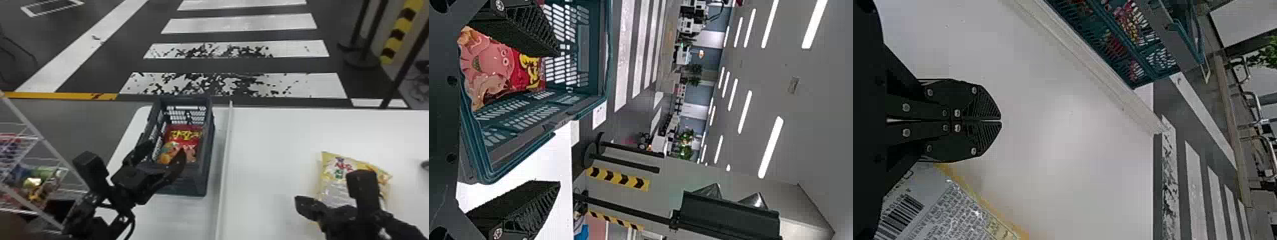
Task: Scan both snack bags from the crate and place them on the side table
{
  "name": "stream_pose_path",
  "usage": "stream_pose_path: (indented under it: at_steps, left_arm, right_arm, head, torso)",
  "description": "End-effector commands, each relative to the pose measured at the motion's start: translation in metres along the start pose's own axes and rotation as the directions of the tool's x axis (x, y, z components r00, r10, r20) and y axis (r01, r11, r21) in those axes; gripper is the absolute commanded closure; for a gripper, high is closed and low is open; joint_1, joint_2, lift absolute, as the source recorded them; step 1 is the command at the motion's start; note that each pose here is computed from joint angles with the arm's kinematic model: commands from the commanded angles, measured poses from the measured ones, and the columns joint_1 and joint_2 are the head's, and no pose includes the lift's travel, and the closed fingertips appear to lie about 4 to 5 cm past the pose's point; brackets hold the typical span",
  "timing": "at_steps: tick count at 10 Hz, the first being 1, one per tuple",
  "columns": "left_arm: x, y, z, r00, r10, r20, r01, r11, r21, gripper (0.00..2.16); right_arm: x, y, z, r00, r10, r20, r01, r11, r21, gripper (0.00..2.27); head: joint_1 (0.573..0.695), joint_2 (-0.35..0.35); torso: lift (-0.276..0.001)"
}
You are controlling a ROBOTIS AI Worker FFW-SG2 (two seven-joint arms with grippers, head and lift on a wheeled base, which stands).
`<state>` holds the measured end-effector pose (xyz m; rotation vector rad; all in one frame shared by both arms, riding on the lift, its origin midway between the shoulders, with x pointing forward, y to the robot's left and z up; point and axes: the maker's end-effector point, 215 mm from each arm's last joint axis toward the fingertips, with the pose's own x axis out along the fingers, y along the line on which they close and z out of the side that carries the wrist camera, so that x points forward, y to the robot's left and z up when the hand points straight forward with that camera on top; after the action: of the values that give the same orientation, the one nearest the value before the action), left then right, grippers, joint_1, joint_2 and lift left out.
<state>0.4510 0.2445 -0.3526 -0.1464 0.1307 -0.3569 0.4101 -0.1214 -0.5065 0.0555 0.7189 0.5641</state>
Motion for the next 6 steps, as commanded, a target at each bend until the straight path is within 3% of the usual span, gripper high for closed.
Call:
stream_pose_path:
  at_steps: [1,6]
  left_arm:
    - [0.001,0.000,-0.002,1.000,0.001,-0.002,-0.001,1.000,-0.003,0.08]
    - [0.003,0.001,-0.002,1.000,-0.001,-0.001,0.001,1.000,-0.004,0.08]
  right_arm:
    - [-0.004,-0.003,-0.010,0.999,-0.020,-0.025,0.020,1.000,-0.010,2.25]
    - [-0.017,-0.021,-0.026,0.994,-0.080,-0.079,0.079,0.997,-0.017,2.26]
  head:
    - [0.695,0.161]
    - [0.695,0.134]
  torso:
    - [-0.095]
    - [-0.095]
